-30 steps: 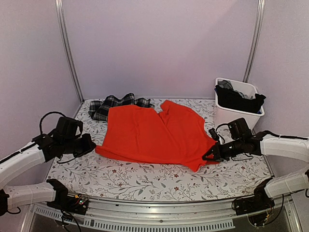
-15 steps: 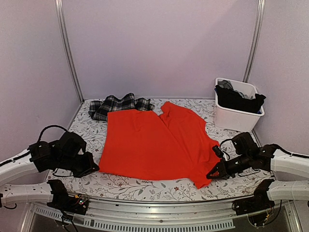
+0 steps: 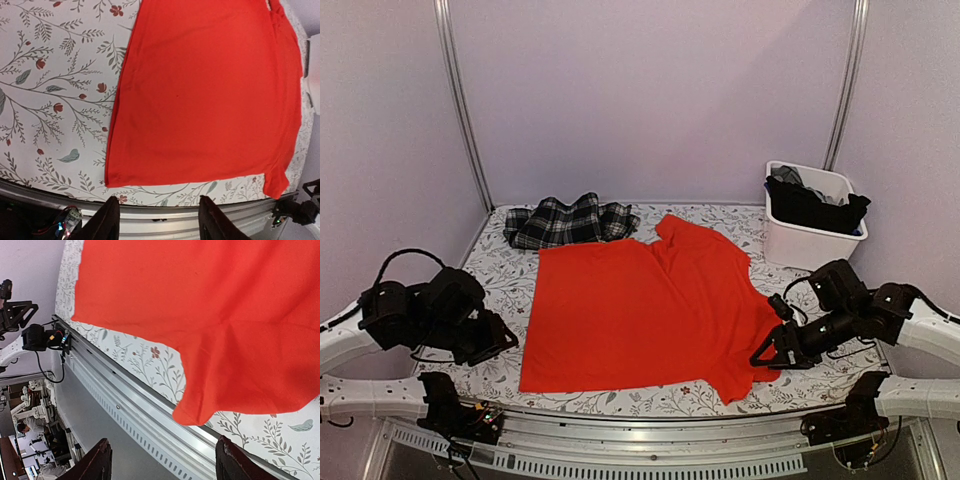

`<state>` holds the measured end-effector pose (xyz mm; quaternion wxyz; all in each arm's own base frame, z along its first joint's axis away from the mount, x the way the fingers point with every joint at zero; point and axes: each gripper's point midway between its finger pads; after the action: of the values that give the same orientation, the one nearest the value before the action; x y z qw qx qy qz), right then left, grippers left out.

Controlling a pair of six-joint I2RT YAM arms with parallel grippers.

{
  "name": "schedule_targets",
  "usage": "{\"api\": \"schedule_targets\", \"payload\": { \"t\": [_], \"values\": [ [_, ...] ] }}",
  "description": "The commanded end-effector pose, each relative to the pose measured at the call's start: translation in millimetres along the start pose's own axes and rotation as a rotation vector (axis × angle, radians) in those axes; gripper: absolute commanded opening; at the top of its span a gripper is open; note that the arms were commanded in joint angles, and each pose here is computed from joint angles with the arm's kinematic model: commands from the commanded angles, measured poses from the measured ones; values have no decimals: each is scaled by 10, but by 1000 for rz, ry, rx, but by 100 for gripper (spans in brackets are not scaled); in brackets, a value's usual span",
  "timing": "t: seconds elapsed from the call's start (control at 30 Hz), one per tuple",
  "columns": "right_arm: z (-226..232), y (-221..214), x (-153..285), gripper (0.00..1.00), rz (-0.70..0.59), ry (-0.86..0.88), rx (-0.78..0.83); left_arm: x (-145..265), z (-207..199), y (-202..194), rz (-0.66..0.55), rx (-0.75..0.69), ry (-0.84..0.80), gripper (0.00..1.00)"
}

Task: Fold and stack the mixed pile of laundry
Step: Flatten out the crumpled T-shirt at the center of the board.

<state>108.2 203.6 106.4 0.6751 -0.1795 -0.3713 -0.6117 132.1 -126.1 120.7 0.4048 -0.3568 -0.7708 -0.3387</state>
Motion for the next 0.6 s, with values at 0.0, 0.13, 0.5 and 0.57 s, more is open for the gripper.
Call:
{"api": "schedule_targets", "payload": {
  "t": [0.0, 0.13, 0.5, 0.57],
  "values": [
    [309, 329, 461, 72, -118, -68, 150, 226, -277, 241, -111, -121, -51, 57],
    [325, 741, 514, 74, -228, -158, 237, 153, -701, 434, -193, -236, -53, 64],
    [-249, 2126, 38, 73, -355, -304, 330, -727, -1329, 1292, -277, -285, -108, 61],
    [-363, 2298, -52, 71, -350, -318, 342, -882, -1260, 1501, -285, -258, -105, 58]
  ]
}}
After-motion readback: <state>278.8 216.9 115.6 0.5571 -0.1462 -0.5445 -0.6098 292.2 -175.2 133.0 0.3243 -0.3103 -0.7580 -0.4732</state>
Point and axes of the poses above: each gripper's point midway between its finger pads, its own x axis back along the fingers, its own z axis along the line the jaws close on, y = z × x, and after that the axes turned 6 degrees about x, right-handed
